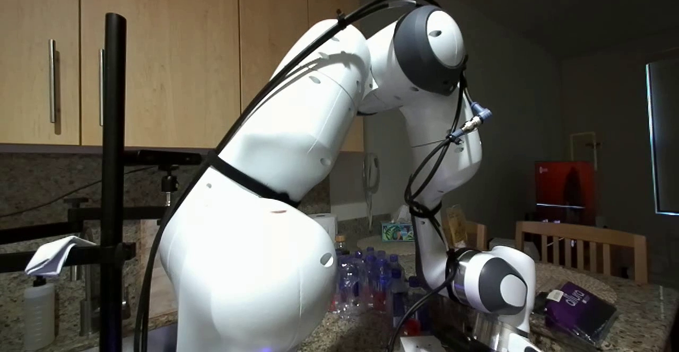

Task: Place the clear plastic with the black object inside it on the top part of the counter

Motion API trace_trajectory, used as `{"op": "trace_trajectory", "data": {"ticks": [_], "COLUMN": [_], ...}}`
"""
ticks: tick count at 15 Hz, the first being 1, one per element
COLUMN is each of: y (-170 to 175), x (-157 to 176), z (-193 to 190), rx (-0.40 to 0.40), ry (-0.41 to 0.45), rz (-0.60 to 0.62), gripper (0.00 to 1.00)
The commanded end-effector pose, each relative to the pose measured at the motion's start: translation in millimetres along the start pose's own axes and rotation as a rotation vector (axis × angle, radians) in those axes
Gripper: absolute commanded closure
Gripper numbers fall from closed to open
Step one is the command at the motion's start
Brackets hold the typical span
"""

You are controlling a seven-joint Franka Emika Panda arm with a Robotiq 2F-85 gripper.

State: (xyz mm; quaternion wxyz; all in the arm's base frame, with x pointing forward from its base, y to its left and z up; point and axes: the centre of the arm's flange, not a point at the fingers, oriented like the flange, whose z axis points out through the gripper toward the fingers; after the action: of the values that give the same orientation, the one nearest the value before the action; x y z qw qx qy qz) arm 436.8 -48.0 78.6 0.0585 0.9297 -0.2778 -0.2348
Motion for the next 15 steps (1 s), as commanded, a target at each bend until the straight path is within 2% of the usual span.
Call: {"op": "trace_trajectory", "data": {"ticks": [1,3,7,15], "y": [-11.6,-16.2,-22.2,-16.9], "x": [15.7,18.3,1.9,-7.9], "z": [20.3,21.5,2.9,-34.6], "rx": [0.013,-0.005,-0.005,0.069], "ry": [0.054,0.078,0.09,0.211], "rz": [0.061,0.068,0.057,0.083], "gripper": [0.0,0.0,0.0,0.0]}}
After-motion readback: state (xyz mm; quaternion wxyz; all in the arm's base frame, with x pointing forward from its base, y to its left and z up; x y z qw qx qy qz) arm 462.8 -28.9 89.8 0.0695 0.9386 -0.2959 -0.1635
